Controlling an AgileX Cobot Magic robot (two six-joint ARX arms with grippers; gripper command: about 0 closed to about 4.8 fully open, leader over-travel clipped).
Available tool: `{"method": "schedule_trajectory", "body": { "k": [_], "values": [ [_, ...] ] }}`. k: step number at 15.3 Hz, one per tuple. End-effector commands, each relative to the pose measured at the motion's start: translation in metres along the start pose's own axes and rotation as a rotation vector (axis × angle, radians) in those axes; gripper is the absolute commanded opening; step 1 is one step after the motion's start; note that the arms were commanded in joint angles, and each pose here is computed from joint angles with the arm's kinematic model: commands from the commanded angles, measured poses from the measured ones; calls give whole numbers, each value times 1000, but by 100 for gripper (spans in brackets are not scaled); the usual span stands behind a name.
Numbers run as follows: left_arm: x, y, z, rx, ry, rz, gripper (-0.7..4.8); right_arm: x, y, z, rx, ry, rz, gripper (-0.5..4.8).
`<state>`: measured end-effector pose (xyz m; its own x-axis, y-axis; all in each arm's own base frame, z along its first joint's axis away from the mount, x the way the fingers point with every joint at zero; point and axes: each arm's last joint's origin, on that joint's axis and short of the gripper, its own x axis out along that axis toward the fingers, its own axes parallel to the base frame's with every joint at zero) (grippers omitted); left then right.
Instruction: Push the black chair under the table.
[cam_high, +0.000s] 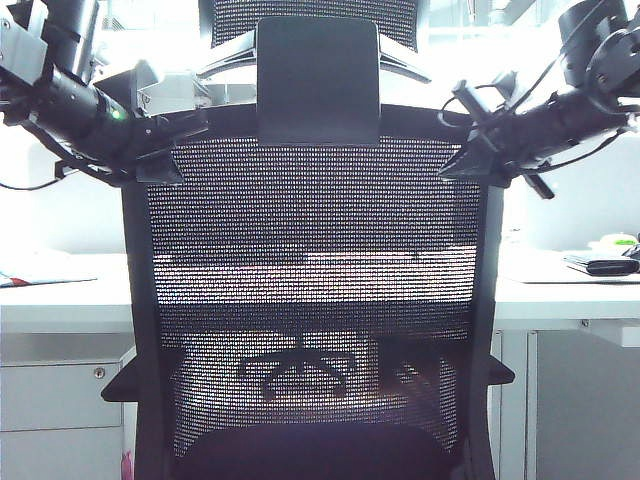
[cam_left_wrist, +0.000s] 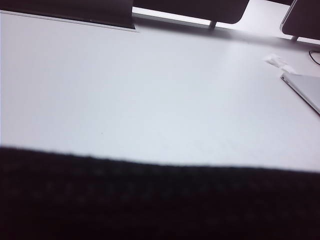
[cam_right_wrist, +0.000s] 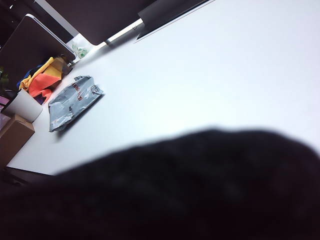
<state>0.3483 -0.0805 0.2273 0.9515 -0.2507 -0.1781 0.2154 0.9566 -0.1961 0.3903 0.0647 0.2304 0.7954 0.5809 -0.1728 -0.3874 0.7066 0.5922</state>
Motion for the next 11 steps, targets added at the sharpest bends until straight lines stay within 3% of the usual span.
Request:
{"method": "schedule_trajectory", "body": {
  "k": [1, 11],
  "values": [
    [5, 4, 7, 2, -73, 29, -6, 1, -3, 7, -26, -66, -35, -5],
    [33, 11, 22, 1, -72, 28, -6, 21, -2, 26, -44, -49, -2, -5]
  ]
}}
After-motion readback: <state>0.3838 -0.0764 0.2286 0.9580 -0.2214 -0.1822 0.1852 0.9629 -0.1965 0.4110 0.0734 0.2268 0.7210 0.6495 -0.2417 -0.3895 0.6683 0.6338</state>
